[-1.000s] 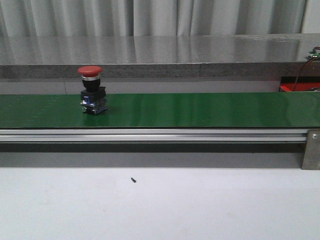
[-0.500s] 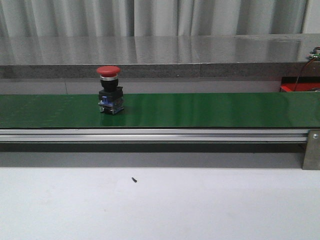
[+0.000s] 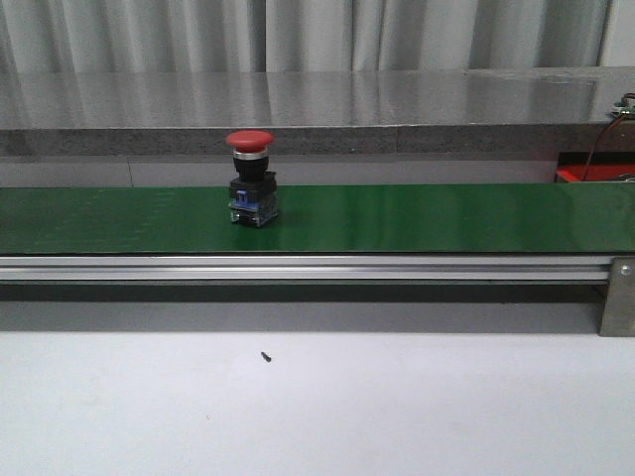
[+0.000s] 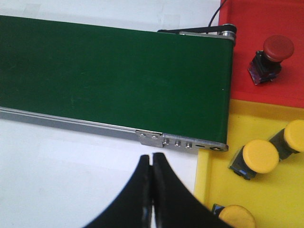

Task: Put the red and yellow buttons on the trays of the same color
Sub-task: 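Place the second red button on the belt and open the left gripper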

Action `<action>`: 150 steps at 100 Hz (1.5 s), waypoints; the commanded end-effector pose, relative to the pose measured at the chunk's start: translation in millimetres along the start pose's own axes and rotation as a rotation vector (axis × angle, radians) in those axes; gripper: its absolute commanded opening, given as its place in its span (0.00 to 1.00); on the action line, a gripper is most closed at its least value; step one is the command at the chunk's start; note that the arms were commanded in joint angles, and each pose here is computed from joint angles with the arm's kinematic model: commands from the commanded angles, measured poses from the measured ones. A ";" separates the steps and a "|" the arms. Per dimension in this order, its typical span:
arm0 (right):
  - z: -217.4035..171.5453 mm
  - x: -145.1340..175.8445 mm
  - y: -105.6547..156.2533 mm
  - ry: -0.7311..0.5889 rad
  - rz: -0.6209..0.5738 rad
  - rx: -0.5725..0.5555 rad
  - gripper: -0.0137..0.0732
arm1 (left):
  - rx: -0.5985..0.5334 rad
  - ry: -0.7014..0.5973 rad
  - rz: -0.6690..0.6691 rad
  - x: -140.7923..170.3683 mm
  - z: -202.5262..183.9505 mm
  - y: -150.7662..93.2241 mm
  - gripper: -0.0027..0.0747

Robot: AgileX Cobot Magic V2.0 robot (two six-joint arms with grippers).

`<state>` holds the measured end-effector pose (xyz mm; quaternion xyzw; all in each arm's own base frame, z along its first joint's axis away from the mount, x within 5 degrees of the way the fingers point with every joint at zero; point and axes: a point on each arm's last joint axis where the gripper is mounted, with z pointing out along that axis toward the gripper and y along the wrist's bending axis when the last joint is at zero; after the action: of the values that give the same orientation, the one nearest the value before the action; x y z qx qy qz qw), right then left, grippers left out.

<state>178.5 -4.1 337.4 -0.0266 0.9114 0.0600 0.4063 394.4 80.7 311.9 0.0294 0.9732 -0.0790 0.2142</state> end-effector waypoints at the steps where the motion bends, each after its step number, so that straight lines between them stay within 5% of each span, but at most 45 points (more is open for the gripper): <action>1: -11.0 -12.5 1.5 -0.095 0.003 0.007 0.08 | -0.019 -0.114 0.038 -6.1 -30.4 -18.1 0.28; 77: -11.1 -12.6 1.4 -0.096 0.003 0.007 0.08 | -0.085 -0.116 0.090 7.3 18.0 -27.9 0.29; 106: -11.1 -12.6 1.4 -0.096 0.003 0.007 0.08 | -0.070 -0.124 0.112 5.7 19.2 -34.3 0.66; 150: -11.1 -12.7 1.4 -0.098 0.003 0.007 0.08 | -0.066 -0.240 0.158 -0.7 -7.9 -57.3 0.68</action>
<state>178.5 -4.1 337.4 -0.0266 0.9114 0.0600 0.4063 394.9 30.0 285.2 0.0909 0.9607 -0.0371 0.2595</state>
